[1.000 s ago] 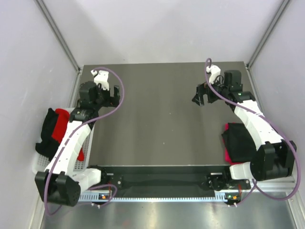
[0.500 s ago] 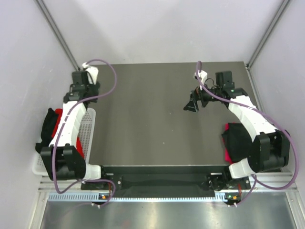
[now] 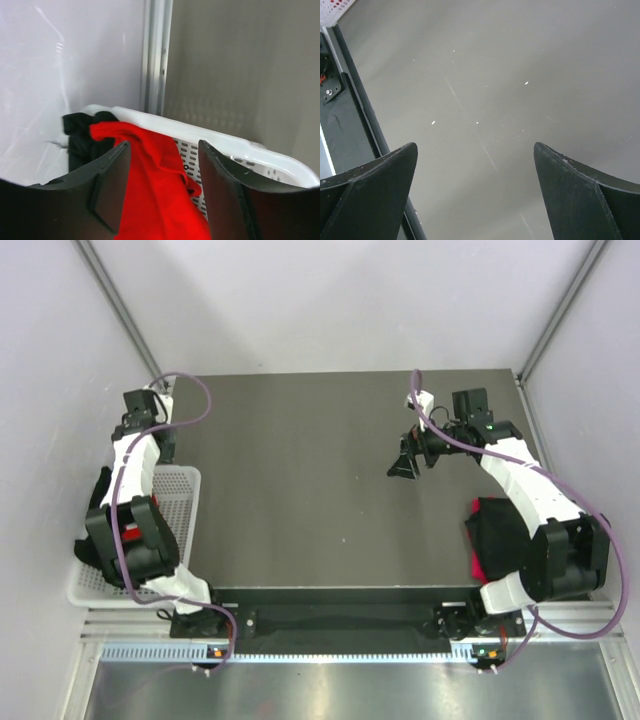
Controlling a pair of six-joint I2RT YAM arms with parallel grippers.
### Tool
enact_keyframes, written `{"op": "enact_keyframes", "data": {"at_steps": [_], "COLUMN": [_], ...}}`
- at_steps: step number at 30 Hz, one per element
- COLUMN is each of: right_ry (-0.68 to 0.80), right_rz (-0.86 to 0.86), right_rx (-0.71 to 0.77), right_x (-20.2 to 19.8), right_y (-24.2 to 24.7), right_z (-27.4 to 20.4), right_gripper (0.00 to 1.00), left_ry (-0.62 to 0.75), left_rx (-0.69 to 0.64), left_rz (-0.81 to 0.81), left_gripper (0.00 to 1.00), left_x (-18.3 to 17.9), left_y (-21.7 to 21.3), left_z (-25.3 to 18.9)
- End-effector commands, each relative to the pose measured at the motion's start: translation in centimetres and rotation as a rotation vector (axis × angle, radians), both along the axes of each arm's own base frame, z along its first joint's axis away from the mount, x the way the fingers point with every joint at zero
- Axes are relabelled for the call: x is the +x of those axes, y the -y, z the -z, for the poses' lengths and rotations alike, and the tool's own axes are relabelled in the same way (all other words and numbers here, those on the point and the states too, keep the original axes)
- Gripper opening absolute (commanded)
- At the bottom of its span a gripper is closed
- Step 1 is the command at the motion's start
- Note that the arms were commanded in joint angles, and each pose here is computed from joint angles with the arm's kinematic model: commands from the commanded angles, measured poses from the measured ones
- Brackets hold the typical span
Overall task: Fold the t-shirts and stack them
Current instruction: Grab the tshirt from the pile
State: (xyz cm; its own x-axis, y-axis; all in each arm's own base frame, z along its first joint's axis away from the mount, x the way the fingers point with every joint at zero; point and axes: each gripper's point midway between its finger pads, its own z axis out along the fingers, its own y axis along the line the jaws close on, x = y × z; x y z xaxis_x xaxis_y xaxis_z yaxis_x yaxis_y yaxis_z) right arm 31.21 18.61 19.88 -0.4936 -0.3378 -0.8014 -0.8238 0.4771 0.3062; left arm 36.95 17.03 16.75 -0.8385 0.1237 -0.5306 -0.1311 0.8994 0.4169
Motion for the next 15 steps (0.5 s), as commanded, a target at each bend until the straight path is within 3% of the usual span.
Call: {"op": "enact_keyframes", "data": {"at_steps": [1,4,15], "right_ry": [0.091,0.092,0.058], "right_rz": [-0.045,-0.042,-0.058], "right_rx": [0.015,0.007,0.016], "right_x": [-0.4,-0.4,0.0], "right_y": [-0.4,-0.3,-0.6], "right_z": [-2.6,-2.4,-1.4], "right_gripper": [1.0,1.0,1.0], "left_ry": [-0.021,-0.059,-0.145], "left_rx": [0.027,0.036,0.031], "left_rz": [-0.011,-0.042,-0.07], "left_gripper": [0.56,0.46,0.48], "left_x": [0.5,-0.1,-4.1], "left_y": [-1.2,-2.5,-2.2], "left_z": [-0.2,1.1,3.6]}}
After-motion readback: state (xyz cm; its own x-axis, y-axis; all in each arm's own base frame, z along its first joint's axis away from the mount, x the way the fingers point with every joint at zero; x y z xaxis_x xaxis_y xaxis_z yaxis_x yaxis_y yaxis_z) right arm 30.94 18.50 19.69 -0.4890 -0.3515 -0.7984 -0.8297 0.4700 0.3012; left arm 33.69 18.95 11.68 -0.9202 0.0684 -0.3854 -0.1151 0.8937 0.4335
